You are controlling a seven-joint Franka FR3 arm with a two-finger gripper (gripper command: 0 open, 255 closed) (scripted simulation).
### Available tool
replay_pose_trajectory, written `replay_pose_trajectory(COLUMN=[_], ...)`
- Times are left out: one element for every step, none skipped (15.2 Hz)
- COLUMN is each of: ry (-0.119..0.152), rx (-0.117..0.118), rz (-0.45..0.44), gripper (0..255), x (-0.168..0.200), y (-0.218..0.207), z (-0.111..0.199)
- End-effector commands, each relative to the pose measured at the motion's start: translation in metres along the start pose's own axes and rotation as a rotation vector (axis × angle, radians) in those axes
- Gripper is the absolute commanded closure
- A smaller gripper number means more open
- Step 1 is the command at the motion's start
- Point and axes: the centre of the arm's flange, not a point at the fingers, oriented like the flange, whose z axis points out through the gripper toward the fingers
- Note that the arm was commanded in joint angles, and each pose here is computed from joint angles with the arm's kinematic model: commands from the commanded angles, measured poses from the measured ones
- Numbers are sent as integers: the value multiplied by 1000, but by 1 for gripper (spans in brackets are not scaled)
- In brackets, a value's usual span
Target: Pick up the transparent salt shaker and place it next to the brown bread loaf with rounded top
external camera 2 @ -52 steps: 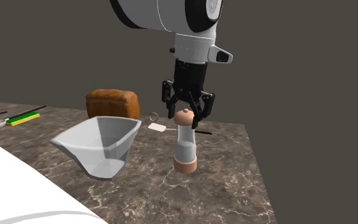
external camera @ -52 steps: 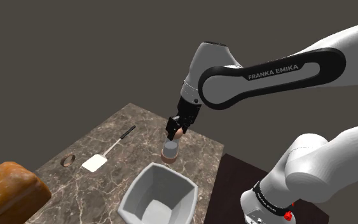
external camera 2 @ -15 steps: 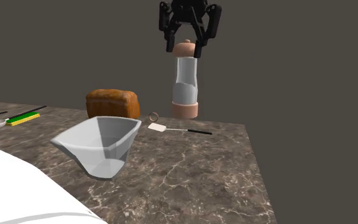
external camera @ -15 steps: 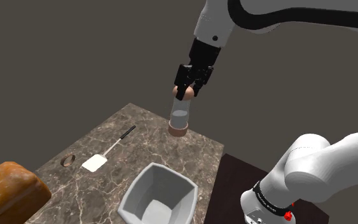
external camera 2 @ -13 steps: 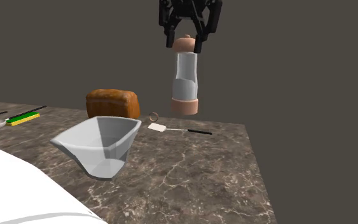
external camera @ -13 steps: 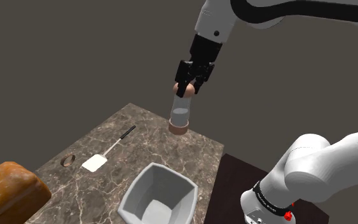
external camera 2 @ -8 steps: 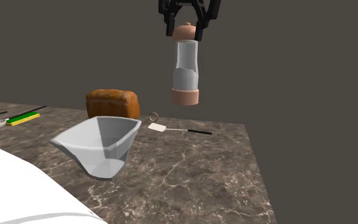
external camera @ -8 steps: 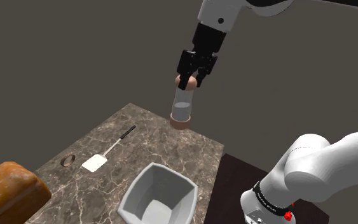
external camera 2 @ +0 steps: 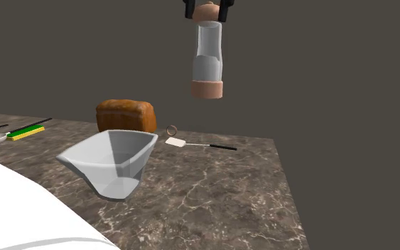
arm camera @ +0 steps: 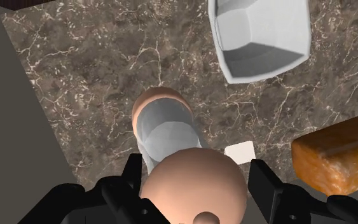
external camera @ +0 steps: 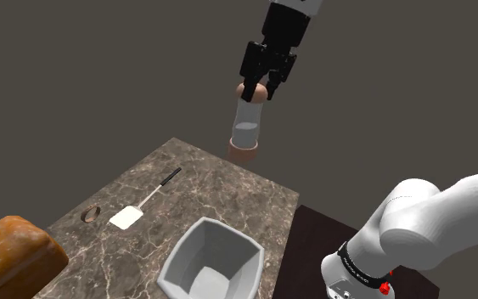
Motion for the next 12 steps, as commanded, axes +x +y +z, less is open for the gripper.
replay_pose_trajectory(ry=[0, 0, 0, 0, 0, 0, 0, 0, 0, 0, 0, 0], rx=[0, 0, 0, 0, 0, 0, 0, 0, 0, 0, 0, 0], rz=[0, 0, 0, 0, 0, 0, 0, 0, 0, 0, 0, 0], gripper=[255, 255, 255, 255, 255, 255, 255, 255, 255, 255, 255, 255], x=[4, 8, 13, 17, 21, 26, 30, 35, 39, 44, 48, 53], y=[-12, -25, -37, -49, -61, -74, -86, -98, -110, -123, -135, -147], z=[-2, 0, 2, 4, 6, 9, 11, 13, 15, 17, 19, 21])
